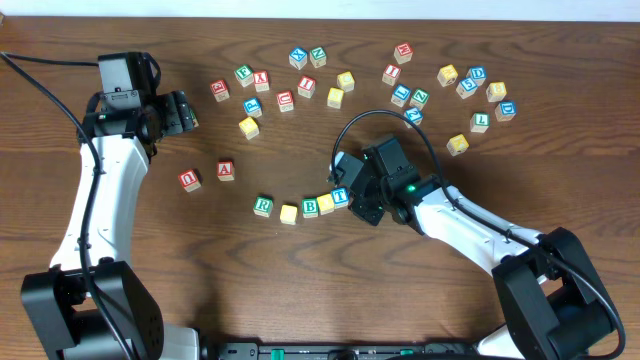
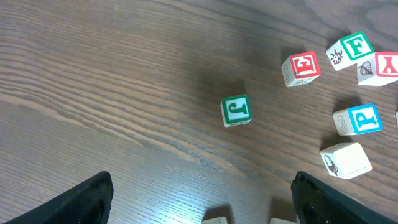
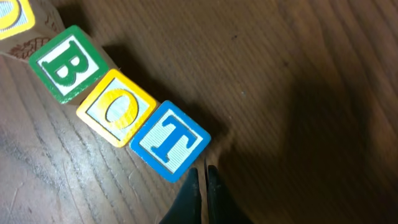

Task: Spell out ROBOT

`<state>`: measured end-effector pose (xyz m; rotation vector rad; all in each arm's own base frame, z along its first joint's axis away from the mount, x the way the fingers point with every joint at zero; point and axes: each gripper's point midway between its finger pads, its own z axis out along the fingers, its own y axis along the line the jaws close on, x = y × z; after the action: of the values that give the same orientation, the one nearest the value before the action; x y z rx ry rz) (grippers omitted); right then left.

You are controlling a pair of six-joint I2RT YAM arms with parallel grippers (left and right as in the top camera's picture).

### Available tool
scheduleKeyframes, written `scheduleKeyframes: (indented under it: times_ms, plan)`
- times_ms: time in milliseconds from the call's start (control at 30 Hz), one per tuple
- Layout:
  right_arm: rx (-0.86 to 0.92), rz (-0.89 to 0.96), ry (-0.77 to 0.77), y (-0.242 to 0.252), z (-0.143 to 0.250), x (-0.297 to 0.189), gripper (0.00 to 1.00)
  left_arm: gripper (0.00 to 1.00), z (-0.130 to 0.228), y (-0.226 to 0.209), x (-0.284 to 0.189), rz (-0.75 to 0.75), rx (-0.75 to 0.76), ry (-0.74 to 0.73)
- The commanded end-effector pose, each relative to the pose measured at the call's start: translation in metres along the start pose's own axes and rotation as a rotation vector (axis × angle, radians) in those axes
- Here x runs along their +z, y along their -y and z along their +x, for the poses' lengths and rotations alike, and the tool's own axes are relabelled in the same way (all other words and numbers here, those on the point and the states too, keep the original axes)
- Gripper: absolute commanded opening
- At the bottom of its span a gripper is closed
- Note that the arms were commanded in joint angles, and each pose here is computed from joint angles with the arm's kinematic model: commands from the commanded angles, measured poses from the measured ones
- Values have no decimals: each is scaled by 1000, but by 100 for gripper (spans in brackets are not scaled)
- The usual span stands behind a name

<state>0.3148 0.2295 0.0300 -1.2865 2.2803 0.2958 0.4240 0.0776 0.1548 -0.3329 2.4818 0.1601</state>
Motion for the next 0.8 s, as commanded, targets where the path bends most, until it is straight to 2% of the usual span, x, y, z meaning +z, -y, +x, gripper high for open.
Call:
scheduleKeyframes:
  times_ms: [0, 767]
  plan:
    - [23, 5, 1, 1, -2, 1, 1, 90, -3, -3, -7, -10, -9, 19]
    - [-120, -88, 9, -16, 0, 1, 1, 90, -3, -3, -7, -10, -9, 19]
